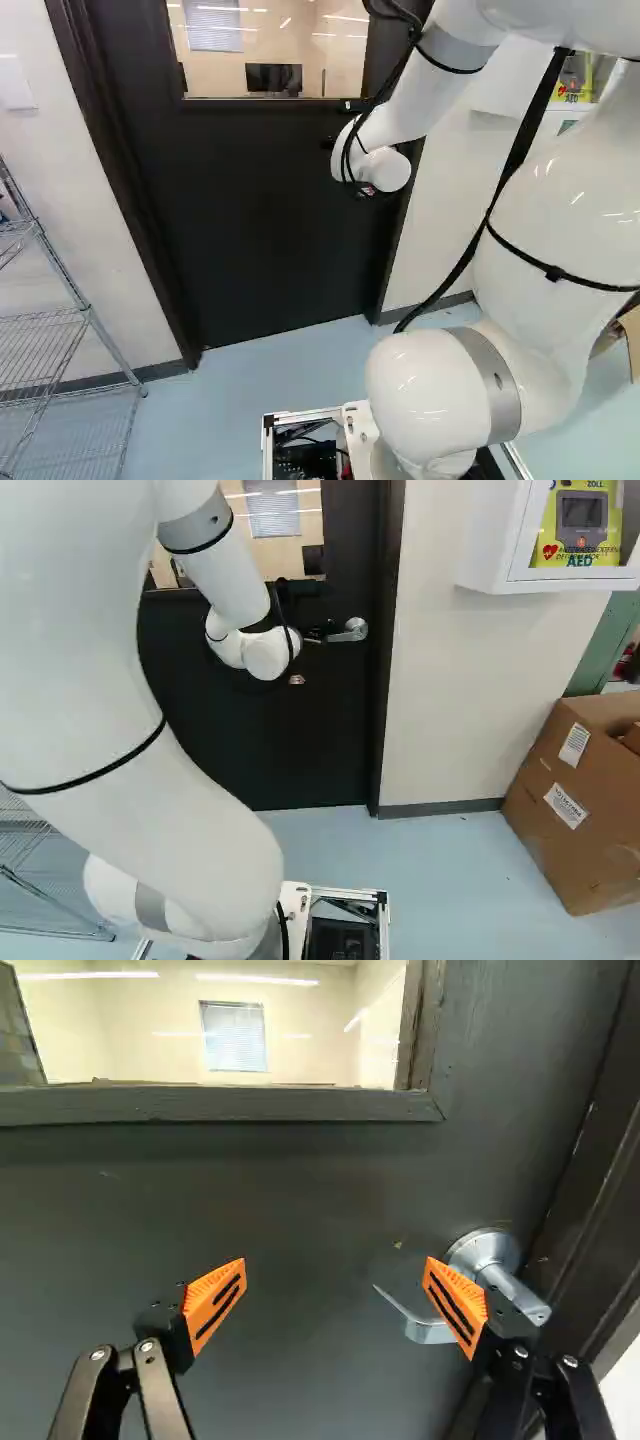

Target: Open the door and move inside

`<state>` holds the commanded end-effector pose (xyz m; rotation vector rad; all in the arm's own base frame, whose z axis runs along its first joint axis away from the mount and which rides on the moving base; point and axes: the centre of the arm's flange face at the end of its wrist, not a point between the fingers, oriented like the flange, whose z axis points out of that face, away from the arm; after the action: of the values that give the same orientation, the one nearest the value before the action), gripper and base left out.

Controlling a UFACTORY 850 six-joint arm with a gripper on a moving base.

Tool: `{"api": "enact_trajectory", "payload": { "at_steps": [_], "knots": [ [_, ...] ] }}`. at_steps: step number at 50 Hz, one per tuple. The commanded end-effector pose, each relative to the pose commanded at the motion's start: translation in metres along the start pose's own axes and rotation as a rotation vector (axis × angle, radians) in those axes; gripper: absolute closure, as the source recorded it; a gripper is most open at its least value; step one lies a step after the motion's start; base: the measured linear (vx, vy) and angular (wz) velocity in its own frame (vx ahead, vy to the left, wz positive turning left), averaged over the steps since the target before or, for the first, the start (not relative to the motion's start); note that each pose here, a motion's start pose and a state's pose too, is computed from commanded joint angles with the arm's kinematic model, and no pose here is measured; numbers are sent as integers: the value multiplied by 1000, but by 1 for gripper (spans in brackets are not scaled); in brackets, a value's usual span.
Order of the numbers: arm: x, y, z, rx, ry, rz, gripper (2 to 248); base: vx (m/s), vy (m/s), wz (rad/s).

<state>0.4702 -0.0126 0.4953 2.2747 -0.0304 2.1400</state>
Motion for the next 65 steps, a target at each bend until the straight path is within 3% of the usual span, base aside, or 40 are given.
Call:
{"api": "enact_trajectory", "payload": {
  "at_steps": [65],
  "knots": [
    [-68,0,10,0,-147,0,3,0,0,0]
  ]
}}
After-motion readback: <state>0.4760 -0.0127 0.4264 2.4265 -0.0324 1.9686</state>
